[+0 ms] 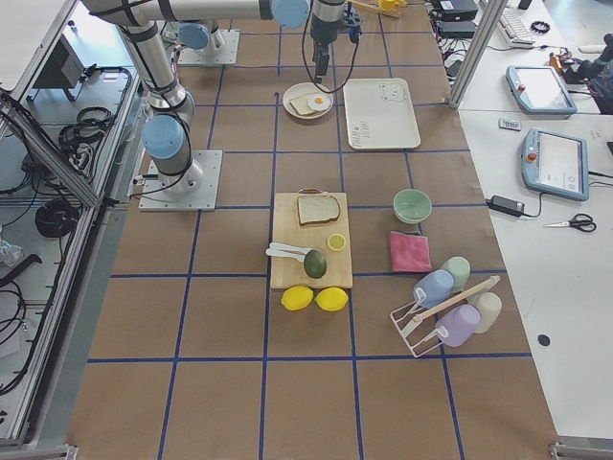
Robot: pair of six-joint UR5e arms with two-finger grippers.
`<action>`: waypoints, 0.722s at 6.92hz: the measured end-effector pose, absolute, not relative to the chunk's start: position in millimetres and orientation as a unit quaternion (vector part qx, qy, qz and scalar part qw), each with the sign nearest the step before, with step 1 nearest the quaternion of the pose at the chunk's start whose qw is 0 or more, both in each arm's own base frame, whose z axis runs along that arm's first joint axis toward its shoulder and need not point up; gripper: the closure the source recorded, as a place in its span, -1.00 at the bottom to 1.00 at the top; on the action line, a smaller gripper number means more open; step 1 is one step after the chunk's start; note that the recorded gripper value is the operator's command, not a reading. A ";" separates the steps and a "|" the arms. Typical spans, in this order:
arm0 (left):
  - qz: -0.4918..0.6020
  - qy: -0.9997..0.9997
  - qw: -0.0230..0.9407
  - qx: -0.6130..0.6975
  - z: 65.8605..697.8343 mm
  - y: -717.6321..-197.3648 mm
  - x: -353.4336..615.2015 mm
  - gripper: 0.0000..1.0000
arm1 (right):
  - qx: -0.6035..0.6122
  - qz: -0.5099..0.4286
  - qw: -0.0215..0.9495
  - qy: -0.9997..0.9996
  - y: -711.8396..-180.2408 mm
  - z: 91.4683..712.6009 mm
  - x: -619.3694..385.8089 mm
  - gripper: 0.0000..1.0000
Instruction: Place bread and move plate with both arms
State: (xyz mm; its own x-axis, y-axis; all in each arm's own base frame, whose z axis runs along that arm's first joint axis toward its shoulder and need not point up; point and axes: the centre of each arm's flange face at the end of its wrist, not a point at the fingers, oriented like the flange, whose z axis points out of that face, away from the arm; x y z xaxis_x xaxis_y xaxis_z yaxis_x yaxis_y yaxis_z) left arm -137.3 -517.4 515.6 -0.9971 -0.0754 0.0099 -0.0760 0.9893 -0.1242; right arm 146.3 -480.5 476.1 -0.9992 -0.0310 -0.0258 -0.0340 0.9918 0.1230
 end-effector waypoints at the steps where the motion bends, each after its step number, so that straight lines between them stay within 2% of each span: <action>1: 0.062 -0.997 0.003 0.038 515.6 -517.4 -137.3 -1.00 | -0.015 0.068 0.010 0.998 -484.3 469.9 145.8 -1.00; 5: 0.062 -0.997 0.003 0.038 515.6 -517.4 -137.3 -1.00 | -0.013 0.076 0.005 0.997 -487.4 463.9 143.2 -1.00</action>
